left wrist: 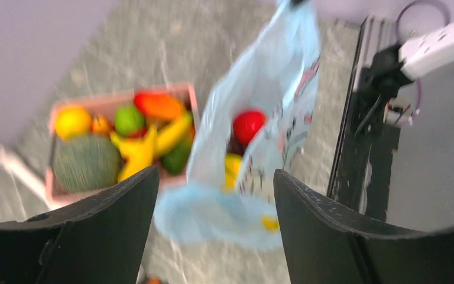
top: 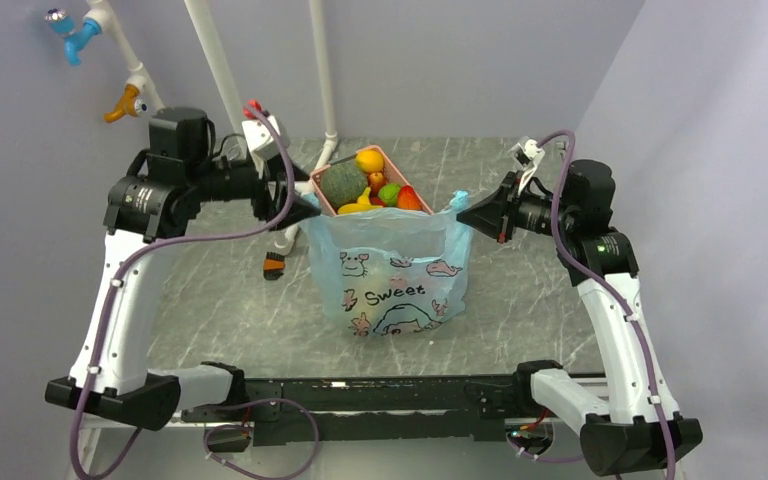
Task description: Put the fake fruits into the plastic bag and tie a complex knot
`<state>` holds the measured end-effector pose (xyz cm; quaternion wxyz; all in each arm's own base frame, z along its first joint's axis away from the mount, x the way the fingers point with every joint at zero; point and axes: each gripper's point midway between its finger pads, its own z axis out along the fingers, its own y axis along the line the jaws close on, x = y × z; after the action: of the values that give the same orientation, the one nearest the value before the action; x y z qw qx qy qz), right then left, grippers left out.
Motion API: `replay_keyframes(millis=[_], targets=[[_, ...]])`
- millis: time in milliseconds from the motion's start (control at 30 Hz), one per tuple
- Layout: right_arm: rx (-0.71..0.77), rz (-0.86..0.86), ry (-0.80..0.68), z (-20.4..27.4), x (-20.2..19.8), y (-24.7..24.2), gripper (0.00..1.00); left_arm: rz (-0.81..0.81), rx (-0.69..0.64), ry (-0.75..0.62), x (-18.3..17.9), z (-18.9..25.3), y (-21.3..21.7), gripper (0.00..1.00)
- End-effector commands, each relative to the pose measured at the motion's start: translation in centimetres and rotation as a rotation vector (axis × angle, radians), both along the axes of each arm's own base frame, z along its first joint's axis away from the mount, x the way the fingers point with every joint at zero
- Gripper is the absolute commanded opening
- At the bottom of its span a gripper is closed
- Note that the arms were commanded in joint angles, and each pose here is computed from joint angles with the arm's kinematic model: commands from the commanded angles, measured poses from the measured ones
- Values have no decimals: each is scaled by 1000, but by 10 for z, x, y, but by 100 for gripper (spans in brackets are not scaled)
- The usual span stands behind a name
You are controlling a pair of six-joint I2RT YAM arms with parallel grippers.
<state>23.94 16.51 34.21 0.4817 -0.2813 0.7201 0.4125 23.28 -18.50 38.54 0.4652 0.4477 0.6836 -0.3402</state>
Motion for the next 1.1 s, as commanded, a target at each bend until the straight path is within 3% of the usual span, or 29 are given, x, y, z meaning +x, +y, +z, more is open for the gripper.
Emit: replay_keyframes(millis=[0,267,433,533,767,933,1067], targets=[[49,39,-117,35,-7,14,0,-161,-147,-170,0,71,-47,77],[-2,-24,-244,38,-13,20,0,-346,-253,-107,4,87,-142,81],[-28,-49,-281,31,-10,22,0,-442,-319,131,-14,74,-175,84],[-31,-36,-274,26,-11,26,0,-491,-330,186,-25,66,-186,86],[-45,3,-312,28,-11,34,0,-485,-310,298,-19,45,-204,76],[-51,25,-347,31,-15,37,0,-426,-276,303,-14,30,-212,83],[-54,49,-369,33,-20,38,0,-375,-249,285,-9,21,-216,71]])
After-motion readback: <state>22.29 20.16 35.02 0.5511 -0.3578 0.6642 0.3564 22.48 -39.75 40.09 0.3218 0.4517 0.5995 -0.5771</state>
